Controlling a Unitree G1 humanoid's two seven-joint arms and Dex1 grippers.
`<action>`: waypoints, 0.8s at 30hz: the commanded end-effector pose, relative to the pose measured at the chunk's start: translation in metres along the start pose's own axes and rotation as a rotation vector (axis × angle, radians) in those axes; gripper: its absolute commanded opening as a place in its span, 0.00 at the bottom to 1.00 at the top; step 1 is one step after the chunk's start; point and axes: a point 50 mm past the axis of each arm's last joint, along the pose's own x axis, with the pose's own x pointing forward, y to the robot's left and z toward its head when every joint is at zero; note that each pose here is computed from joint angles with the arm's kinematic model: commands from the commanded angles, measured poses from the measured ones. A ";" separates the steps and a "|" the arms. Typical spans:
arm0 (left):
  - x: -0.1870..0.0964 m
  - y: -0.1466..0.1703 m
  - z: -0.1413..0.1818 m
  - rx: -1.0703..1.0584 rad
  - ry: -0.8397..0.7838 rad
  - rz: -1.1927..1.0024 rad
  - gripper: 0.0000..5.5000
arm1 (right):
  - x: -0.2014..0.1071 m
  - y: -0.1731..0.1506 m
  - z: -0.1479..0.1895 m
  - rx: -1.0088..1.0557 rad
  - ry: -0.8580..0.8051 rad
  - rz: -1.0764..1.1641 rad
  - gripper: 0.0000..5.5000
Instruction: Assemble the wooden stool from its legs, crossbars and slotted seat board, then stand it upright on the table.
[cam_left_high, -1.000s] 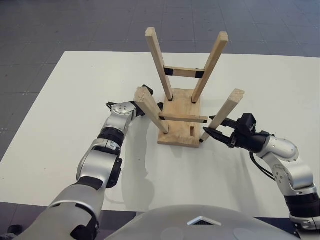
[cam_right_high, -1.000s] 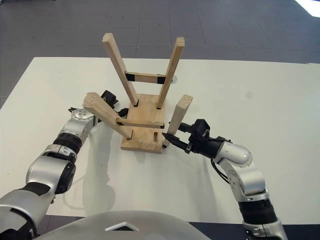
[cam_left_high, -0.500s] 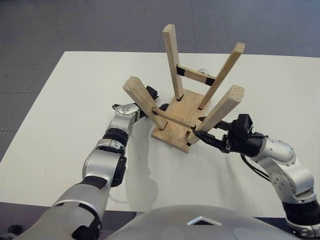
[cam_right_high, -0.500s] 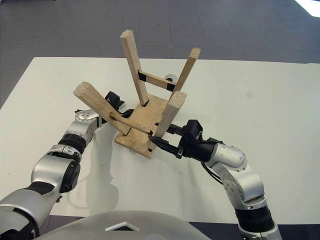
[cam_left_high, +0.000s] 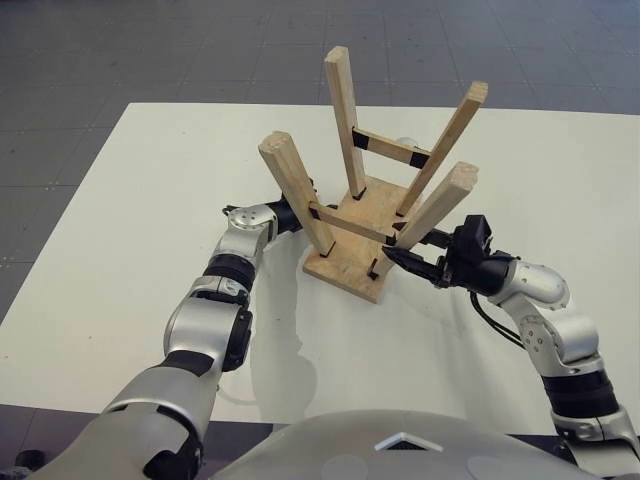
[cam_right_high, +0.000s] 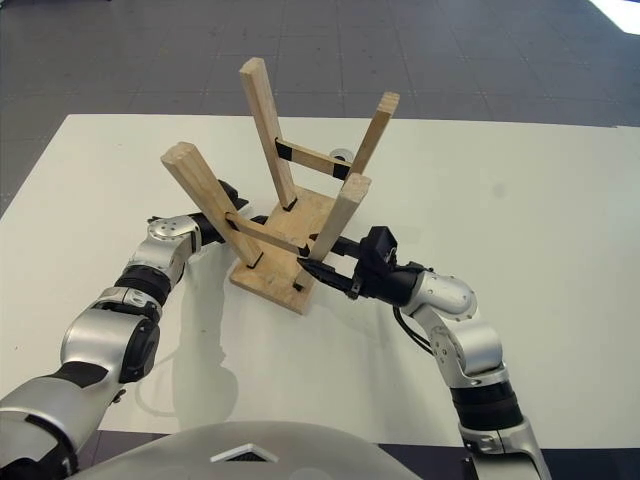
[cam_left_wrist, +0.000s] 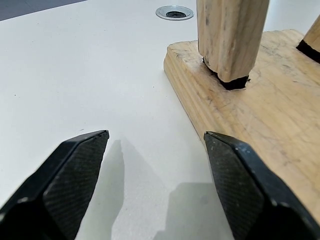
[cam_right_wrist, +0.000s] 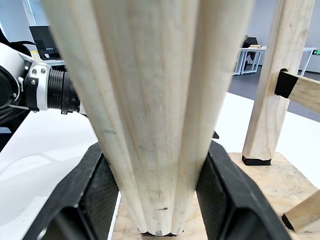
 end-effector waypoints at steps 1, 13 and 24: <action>0.001 0.002 0.009 0.021 -0.012 -0.004 0.64 | -0.010 0.005 -0.016 -0.018 0.124 0.025 0.37; -0.005 0.000 0.010 0.033 -0.060 -0.029 0.64 | -0.021 0.010 -0.012 -0.021 0.286 0.010 0.37; -0.040 0.006 0.033 0.155 -0.186 -0.095 0.64 | -0.041 0.004 -0.015 0.024 0.504 -0.025 0.37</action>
